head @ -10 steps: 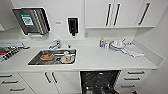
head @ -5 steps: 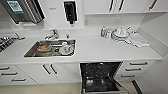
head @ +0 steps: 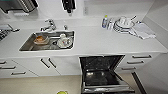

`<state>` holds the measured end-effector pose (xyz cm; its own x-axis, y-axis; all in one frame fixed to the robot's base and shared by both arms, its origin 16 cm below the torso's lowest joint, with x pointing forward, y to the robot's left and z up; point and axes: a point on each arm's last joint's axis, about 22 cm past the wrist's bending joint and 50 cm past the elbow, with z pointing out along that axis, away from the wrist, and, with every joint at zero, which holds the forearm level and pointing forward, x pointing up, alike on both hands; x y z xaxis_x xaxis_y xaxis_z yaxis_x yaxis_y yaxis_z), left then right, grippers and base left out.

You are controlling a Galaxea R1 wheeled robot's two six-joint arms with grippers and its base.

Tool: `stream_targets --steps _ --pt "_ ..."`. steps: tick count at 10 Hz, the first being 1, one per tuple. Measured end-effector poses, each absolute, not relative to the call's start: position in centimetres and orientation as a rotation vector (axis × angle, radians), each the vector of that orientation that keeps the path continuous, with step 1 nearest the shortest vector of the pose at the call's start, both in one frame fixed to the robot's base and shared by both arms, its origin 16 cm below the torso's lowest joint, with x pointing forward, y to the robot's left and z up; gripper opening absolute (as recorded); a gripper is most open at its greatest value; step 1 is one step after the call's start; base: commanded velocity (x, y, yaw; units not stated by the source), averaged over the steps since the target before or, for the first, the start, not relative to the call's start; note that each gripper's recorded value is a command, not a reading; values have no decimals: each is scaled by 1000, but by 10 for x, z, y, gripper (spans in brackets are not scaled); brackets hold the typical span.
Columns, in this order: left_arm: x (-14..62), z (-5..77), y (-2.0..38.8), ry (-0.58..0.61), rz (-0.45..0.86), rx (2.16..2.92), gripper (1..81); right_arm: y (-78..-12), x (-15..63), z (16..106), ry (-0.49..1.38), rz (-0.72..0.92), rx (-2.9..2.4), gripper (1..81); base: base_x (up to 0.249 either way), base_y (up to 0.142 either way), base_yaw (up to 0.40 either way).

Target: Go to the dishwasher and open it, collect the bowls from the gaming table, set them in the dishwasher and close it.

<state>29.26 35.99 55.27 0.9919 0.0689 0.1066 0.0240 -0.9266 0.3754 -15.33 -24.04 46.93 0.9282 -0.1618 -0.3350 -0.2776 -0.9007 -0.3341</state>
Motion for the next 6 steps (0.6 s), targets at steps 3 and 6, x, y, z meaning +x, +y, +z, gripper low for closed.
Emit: stream_targets --steps 3,6 --pt "347 569 341 -9 189 2797 10 -239 -154 470 322 426 -2703 10 0 0 0" --pt "407 584 282 -65 242 2749 10 -233 -154 470 325 428 -2696 10 0 0 0"
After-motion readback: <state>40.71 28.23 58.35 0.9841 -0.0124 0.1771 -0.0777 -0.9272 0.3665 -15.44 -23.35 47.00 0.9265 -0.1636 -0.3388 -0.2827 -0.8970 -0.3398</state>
